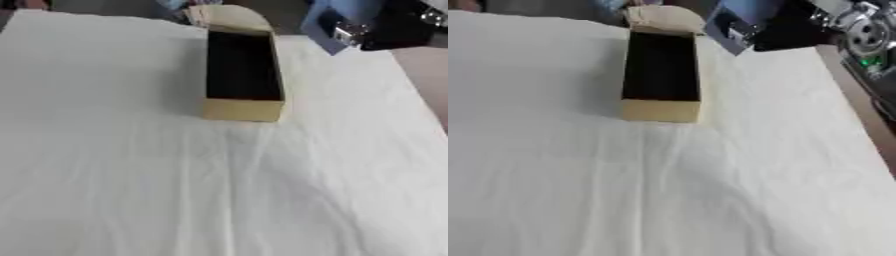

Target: Pick up objects on the table and place them in the box.

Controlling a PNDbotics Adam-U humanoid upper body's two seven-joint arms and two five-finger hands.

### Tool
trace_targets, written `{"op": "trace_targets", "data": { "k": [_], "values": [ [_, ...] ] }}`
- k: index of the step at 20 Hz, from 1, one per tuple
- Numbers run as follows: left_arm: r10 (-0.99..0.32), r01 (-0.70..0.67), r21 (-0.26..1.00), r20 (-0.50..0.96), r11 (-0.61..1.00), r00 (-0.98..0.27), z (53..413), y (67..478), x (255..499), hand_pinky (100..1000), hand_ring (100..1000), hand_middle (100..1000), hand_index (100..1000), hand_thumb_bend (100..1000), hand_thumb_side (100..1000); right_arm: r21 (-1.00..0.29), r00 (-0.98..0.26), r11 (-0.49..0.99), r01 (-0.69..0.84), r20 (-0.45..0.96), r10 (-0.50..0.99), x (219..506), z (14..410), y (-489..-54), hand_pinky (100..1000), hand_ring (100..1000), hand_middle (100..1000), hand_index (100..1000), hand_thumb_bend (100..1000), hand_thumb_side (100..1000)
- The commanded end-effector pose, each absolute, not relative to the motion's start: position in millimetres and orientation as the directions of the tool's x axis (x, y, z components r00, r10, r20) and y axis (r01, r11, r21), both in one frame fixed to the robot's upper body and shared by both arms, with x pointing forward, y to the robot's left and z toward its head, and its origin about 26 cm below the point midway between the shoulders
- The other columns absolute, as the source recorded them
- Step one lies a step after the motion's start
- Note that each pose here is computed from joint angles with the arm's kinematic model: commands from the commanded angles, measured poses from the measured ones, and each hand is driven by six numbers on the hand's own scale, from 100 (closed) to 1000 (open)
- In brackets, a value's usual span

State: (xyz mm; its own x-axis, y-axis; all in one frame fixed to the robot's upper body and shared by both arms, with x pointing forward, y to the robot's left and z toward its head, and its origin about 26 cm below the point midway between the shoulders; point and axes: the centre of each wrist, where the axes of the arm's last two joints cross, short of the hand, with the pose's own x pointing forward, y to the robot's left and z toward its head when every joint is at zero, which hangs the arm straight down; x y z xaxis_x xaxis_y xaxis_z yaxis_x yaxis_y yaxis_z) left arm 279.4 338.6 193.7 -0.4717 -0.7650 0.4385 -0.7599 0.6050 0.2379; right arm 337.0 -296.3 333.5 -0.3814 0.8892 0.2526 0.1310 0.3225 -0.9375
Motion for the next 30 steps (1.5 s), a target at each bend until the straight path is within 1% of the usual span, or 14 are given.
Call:
{"op": "trace_targets", "data": {
  "k": [1, 10, 14, 20, 26, 30],
  "values": [
    [-0.766, -0.755, 0.233, 0.408, 0.614, -0.497, 203.4, 337.1, 278.7, 624, 652, 674, 744, 326, 967, -0.932, -0.374, 0.334, 0.141, 0.262, 0.89, 349.2, 344.0, -297.9, 756, 620, 538, 772, 100, 647],
    [-0.758, -0.747, 0.225, 0.403, 0.625, -0.513, 206.4, 334.1, 280.7, 625, 652, 675, 744, 322, 969, -0.93, -0.377, 0.355, 0.094, 0.297, 0.877, 392.7, 356.5, -271.5, 752, 622, 545, 769, 100, 672],
    [-0.753, -0.743, 0.222, 0.404, 0.632, -0.52, 207.2, 332.6, 281.5, 625, 652, 676, 744, 320, 970, -0.931, -0.367, 0.359, 0.059, 0.314, 0.876, 411.8, 348.4, -266.8, 752, 626, 548, 769, 100, 688],
    [-0.747, -0.739, 0.218, 0.408, 0.637, -0.524, 207.2, 331.2, 282.1, 625, 652, 676, 744, 319, 971, -0.939, -0.356, 0.343, 0.017, 0.315, 0.88, 436.9, 330.7, -265.9, 754, 638, 555, 768, 100, 677],
    [-0.747, -0.74, 0.215, 0.409, 0.637, -0.524, 207.1, 331.5, 281.9, 625, 652, 676, 744, 318, 970, -0.956, -0.343, 0.293, -0.019, 0.282, 0.896, 449.4, 314.7, -268.6, 763, 661, 573, 770, 100, 663],
    [-0.747, -0.74, 0.215, 0.411, 0.637, -0.523, 206.7, 331.7, 281.8, 625, 652, 676, 744, 315, 970, -0.967, -0.336, 0.251, -0.041, 0.25, 0.908, 453.6, 309.2, -270.4, 784, 716, 621, 787, 100, 678]
  ]
}}
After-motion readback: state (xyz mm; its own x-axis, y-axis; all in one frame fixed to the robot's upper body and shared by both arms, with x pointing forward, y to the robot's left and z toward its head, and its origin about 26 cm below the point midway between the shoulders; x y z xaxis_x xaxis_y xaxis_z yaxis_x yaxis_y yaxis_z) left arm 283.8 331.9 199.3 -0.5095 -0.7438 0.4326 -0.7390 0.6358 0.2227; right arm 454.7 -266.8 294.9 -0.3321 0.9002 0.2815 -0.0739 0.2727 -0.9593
